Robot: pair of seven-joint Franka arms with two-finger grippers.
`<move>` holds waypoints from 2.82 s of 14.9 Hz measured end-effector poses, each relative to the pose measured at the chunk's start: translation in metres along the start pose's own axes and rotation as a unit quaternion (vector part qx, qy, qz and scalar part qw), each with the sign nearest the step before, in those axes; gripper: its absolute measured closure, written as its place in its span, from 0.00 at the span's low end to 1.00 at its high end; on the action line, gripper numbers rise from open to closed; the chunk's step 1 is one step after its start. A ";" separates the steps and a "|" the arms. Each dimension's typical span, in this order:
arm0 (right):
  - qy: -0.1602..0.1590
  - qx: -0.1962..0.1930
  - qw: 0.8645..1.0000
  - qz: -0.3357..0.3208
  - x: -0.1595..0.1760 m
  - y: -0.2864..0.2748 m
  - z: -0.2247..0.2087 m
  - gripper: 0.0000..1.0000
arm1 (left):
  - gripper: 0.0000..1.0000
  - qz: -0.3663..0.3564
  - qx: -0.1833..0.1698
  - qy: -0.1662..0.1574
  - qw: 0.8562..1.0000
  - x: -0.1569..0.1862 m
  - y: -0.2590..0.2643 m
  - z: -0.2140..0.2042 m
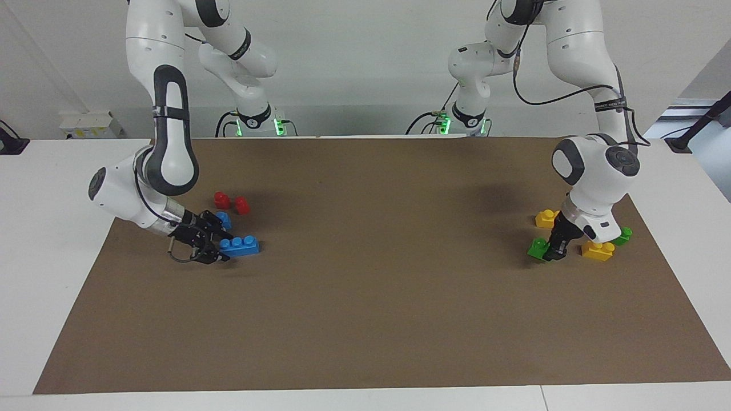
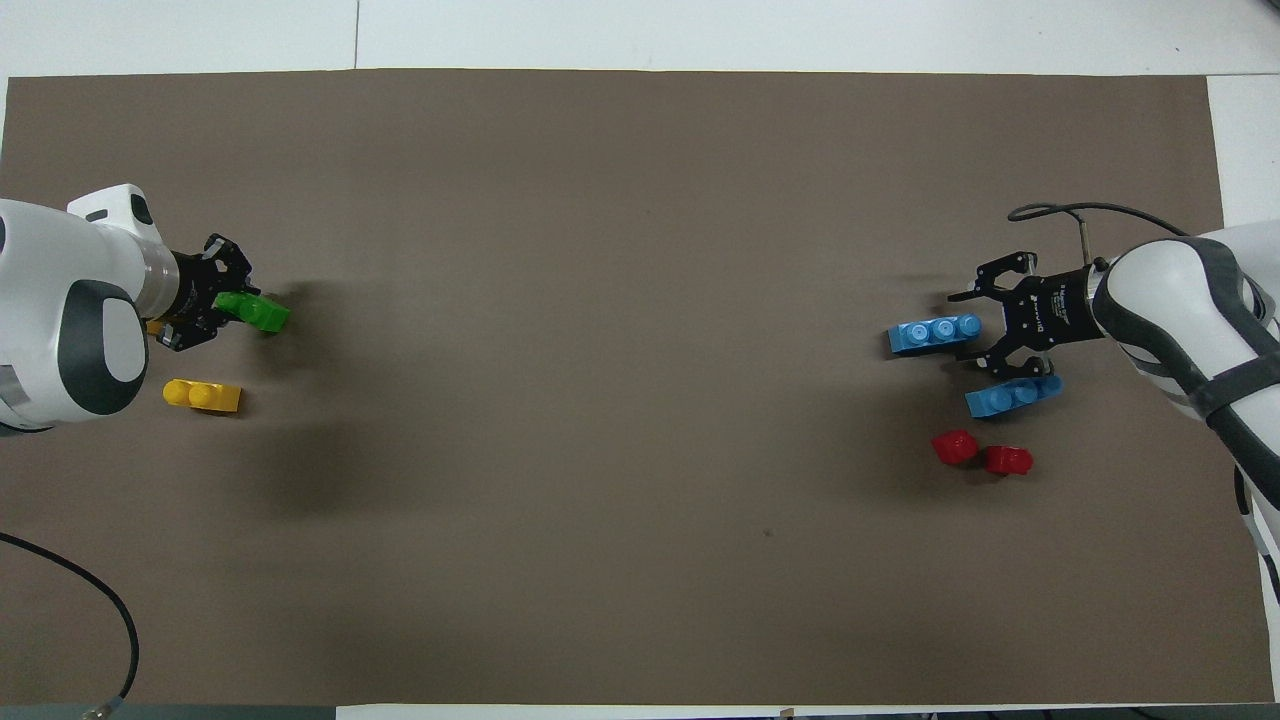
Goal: Remove green block with left arm and hold with right
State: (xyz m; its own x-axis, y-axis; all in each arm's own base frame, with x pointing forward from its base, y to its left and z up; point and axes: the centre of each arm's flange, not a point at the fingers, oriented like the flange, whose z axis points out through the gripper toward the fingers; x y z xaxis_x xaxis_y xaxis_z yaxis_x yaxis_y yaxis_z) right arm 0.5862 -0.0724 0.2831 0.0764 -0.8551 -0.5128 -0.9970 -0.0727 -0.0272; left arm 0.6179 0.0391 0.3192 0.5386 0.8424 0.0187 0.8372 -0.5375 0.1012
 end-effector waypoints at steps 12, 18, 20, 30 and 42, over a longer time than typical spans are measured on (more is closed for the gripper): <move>0.088 -0.045 0.987 -0.126 -0.074 0.001 -0.138 0.00 | 0.24 -0.006 -0.006 0.005 1.000 0.010 -0.003 0.003; 0.133 -0.098 0.933 -0.321 -0.116 0.010 -0.200 0.00 | 0.00 -0.002 -0.020 0.014 1.000 0.013 0.007 -0.014; 0.144 -0.108 0.905 -0.386 -0.140 0.019 -0.219 0.00 | 0.00 0.000 -0.019 0.013 1.000 0.015 0.011 -0.026; 0.177 -0.171 0.763 -0.598 -0.232 0.036 -0.224 0.00 | 0.00 0.143 0.046 0.030 0.988 -0.024 0.036 -0.097; 0.186 -0.182 0.738 -0.622 -0.206 0.037 -0.241 0.00 | 0.00 0.339 0.077 -0.008 0.938 -0.062 0.027 -0.209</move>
State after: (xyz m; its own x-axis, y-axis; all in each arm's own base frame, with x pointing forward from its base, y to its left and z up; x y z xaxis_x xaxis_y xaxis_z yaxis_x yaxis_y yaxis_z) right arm 0.5366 -0.0230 0.5947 0.9962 -0.0861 -0.0120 -0.0862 -0.9962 -0.0114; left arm 0.5871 -0.0192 0.5289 0.9524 0.3047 0.0115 0.3047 -0.9496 -0.0738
